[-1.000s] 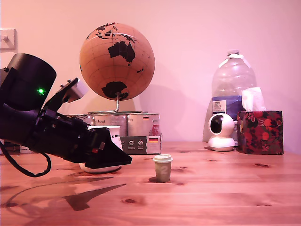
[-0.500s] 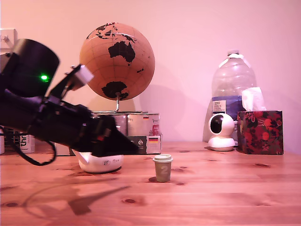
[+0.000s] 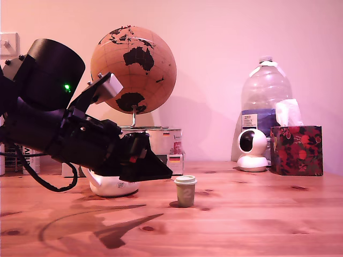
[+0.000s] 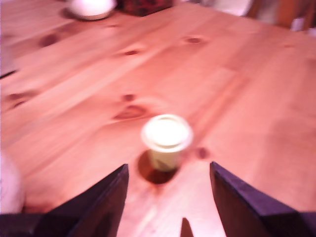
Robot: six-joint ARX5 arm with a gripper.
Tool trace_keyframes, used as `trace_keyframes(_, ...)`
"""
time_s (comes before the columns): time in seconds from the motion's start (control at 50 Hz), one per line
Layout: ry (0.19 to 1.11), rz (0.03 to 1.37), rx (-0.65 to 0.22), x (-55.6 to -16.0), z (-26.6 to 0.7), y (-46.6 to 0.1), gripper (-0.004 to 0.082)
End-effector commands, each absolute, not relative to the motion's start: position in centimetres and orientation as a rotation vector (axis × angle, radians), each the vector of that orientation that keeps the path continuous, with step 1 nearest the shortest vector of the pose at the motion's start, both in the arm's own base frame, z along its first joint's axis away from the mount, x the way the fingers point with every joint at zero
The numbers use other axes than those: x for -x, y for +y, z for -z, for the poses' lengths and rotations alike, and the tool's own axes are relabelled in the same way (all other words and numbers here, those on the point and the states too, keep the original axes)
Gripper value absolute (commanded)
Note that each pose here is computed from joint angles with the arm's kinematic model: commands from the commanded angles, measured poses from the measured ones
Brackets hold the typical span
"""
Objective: Pick up the coffee capsules from the table one by one and drop them inside the nearest coffee cup
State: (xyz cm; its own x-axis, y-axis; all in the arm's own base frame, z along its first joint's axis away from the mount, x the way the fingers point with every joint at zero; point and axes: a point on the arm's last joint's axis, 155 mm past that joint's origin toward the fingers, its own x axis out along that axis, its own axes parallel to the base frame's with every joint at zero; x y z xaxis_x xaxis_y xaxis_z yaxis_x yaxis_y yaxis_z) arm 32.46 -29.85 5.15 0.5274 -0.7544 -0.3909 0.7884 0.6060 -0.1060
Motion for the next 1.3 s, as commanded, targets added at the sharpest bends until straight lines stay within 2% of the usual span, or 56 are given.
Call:
trace_keyframes(0.0,0.438,0.907,-0.064,-32.4,-4.9,-29.8,0.0468)
trace_keyframes(0.5,0.453,0.916,-0.058,-31.6,-4.7,-30.7,0.0472)
trace_keyframes(0.58,0.452,0.893,-0.064,-31.9,-4.7,-30.5,0.0576)
trace_keyframes(0.62,0.470,0.875,-0.072,-32.0,-4.2,-30.2,0.0598)
trace_keyframes(0.78,0.520,0.875,-0.091,-31.5,-3.1,-29.8,0.0599)
trace_keyframes(1.28,0.470,0.896,-0.104,-32.2,-4.3,-30.7,0.0599)
